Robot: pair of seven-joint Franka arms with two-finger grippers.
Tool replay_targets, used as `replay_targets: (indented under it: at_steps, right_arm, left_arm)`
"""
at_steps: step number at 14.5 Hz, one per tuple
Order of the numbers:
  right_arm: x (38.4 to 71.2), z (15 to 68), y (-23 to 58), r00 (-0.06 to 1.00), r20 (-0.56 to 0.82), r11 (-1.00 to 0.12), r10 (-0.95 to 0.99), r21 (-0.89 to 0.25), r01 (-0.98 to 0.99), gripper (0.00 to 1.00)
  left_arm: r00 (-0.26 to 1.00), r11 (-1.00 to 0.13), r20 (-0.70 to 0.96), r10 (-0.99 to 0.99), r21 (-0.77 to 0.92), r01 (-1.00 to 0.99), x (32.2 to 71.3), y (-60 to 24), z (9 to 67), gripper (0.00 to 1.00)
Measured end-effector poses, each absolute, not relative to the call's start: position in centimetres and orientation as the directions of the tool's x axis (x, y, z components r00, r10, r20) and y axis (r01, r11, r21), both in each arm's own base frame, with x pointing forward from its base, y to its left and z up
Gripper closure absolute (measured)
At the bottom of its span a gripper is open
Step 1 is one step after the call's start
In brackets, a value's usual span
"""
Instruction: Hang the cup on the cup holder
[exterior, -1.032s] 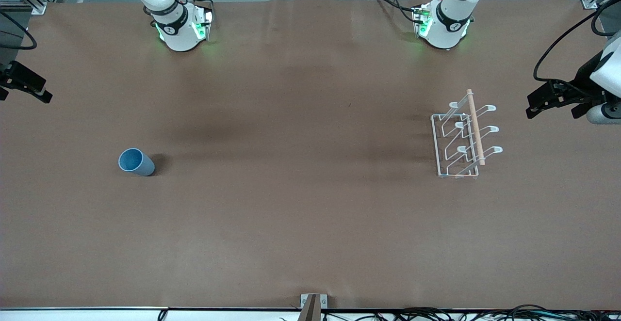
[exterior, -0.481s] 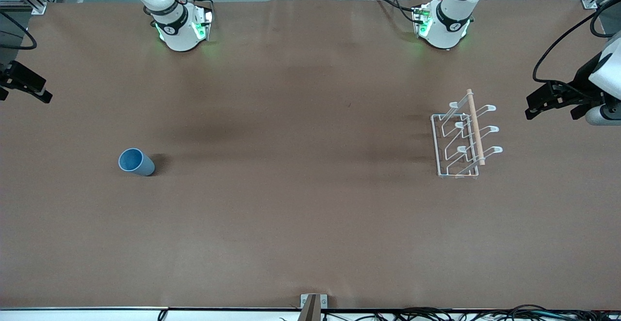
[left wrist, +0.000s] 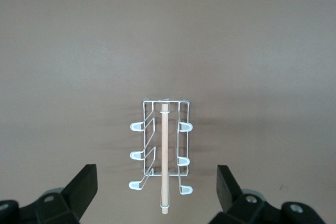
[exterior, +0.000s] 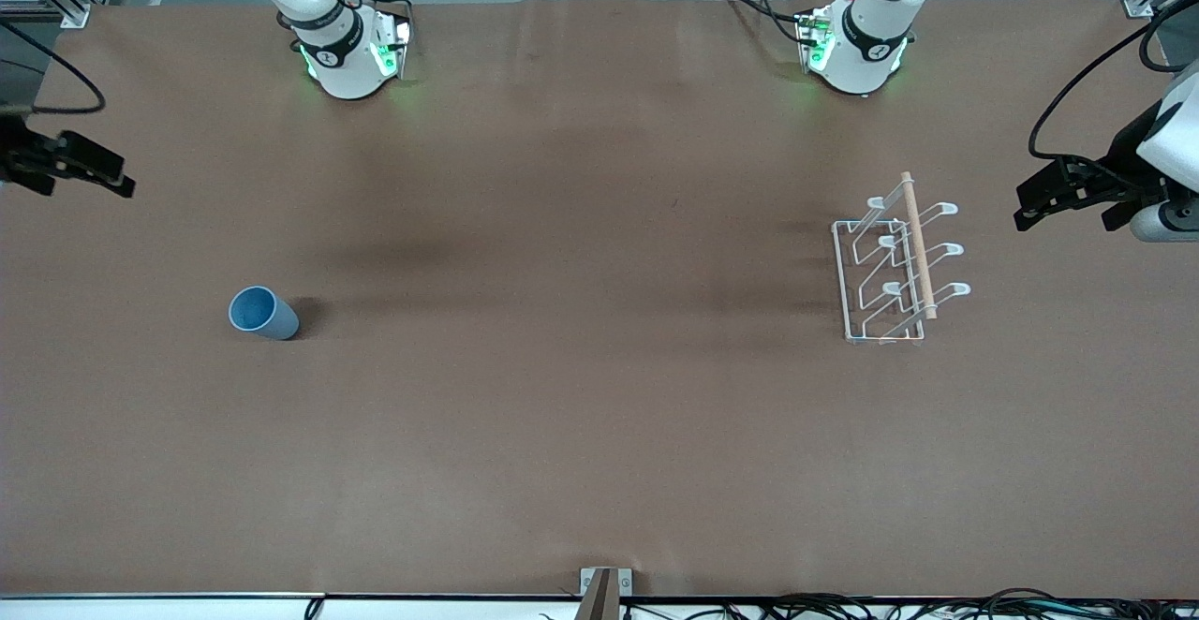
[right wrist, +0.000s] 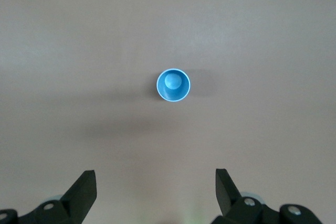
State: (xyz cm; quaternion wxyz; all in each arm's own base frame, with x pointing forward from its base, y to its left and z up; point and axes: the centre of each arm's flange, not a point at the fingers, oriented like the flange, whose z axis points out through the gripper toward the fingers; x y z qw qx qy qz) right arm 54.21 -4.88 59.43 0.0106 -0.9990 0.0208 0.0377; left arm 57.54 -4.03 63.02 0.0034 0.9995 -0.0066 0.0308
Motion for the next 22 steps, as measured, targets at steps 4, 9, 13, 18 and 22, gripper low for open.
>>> replay_targets:
  at_steps: [4, 9, 13, 18, 22]
  right_arm:
    - [56.3, 48.0, -6.2, 0.997, -0.081, -1.0, 0.006, -0.004, 0.005, 0.0]
    - [56.0, 34.4, -8.8, 0.998, -0.047, -0.999, 0.045, 0.008, 0.046, 0.0]
    - [56.5, 27.1, -9.1, 0.999, -0.004, -0.998, 0.052, 0.023, 0.052, 0.0]
    - [56.5, 23.4, -9.1, 0.998, -0.001, -0.998, 0.056, 0.027, 0.056, 0.02]
    - [56.5, 23.2, -9.0, 0.998, -0.004, -0.998, 0.058, 0.026, 0.058, 0.42]
  left_arm:
    - [0.998, -1.0, 0.061, -0.014, 0.006, -0.014, 57.5, -4.1, 63.0, 0.0]
    - [0.998, -1.0, 0.055, -0.015, 0.006, -0.016, 57.4, -4.2, 63.0, 0.0]
    - [0.999, -1.0, 0.053, -0.015, 0.006, -0.016, 57.4, -4.2, 62.9, 0.0]
    - [0.999, -1.0, 0.05, -0.016, 0.006, -0.016, 57.4, -4.2, 62.8, 0.0]
    - [0.999, -1.0, 0.048, -0.018, 0.006, -0.018, 57.4, -4.3, 62.7, 0.0]
